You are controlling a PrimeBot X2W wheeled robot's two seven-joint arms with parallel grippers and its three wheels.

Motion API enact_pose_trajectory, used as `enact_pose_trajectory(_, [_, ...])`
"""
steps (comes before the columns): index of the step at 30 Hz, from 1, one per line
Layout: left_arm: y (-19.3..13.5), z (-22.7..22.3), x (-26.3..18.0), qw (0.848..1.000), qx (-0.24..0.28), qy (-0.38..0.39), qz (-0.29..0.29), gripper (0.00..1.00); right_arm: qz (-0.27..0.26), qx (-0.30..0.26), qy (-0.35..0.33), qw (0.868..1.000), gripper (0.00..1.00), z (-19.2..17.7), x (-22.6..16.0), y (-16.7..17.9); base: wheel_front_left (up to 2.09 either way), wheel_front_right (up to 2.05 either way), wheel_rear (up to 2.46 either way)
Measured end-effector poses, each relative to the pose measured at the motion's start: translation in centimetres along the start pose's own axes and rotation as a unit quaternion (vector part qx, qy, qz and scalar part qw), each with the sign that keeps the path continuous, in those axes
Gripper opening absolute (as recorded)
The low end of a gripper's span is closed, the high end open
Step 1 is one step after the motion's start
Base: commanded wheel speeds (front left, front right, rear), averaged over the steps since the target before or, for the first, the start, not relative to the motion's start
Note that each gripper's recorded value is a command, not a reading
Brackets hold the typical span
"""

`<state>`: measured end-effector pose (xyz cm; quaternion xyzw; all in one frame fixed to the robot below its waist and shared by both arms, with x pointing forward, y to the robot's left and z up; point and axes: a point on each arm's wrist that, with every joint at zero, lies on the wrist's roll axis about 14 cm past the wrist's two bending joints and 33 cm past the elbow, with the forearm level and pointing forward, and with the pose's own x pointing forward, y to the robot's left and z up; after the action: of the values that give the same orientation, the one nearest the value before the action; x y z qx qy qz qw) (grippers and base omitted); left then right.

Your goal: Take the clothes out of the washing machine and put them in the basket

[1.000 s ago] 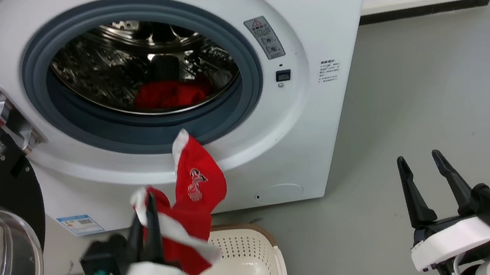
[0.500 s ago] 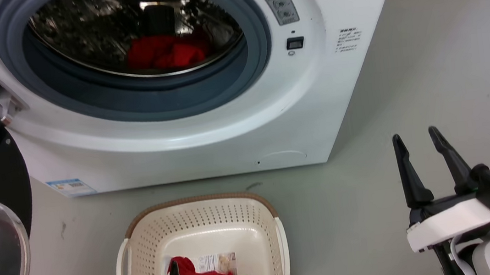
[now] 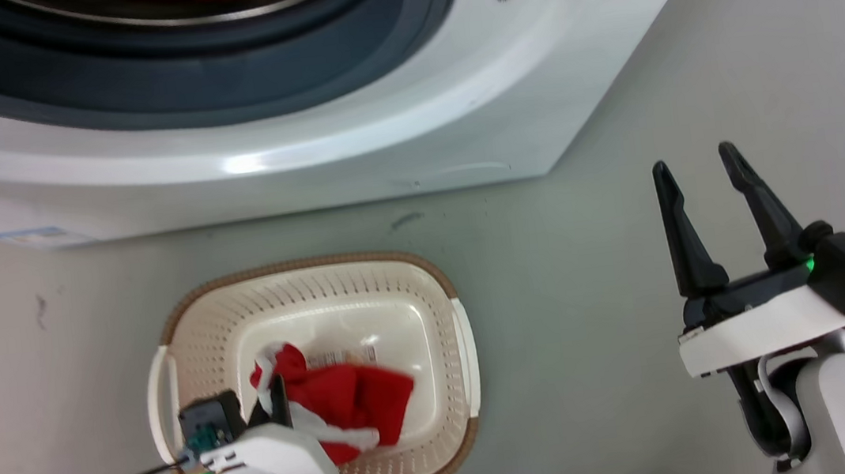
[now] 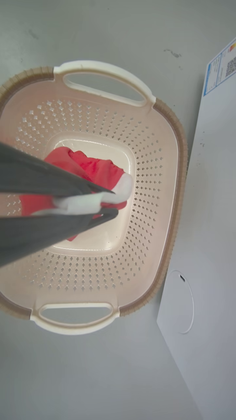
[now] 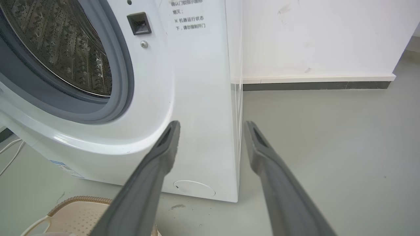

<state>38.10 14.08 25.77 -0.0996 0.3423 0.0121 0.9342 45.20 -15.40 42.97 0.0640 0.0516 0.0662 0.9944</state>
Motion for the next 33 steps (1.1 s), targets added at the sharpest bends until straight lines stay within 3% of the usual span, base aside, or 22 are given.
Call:
enact_pose_trajectory(11, [0.6, -4.3, 6.5, 0.996, -0.019, 0.088, 0.027, 0.0, -0.006, 0.002, 0.047, 0.999, 1.0, -5.4, 2.6, -1.3, 0.0, 0.0, 0.0])
enact_pose_trajectory(23, [0.7, -9.8, 8.6, 0.982, -0.039, 0.172, 0.063, 0.0, -0.023, 0.002, 0.085, 0.996, 1.0, -9.0, 2.7, -3.0, 0.0, 0.0, 0.0])
enact_pose_trajectory(24, [0.7, -9.9, 8.6, 0.982, -0.038, 0.174, 0.062, 0.09, -0.025, 0.002, 0.086, 0.996, 1.0, -9.1, 2.6, -3.1, 0.0, 0.0, 0.0])
enact_pose_trajectory(25, [0.6, -9.7, 8.6, 0.982, -0.037, 0.173, 0.061, 0.36, -0.026, 0.002, 0.087, 0.996, 1.0, -9.0, 2.5, -3.2, 0.0, 0.0, 0.0])
enact_pose_trajectory(26, [0.5, -9.5, 8.6, 0.983, -0.033, 0.17, 0.058, 0.78, -0.027, 0.002, 0.087, 0.996, 1.0, -8.9, 2.5, -3.2, 0.0, 0.0, 0.0])
enact_pose_trajectory(27, [0.5, -9.1, 8.6, 0.984, -0.031, 0.166, 0.057, 1.0, -0.028, 0.002, 0.085, 0.996, 1.0, -8.7, 2.4, -3.3, 0.0, 0.0, 0.0])
enact_pose_trajectory(33, [0.6, -6.6, 6.9, 0.99, -0.019, 0.131, 0.049, 1.0, -0.031, -0.003, 0.063, 0.998, 1.0, -6.3, 1.8, -3.2, 0.0, 0.0, 0.0])
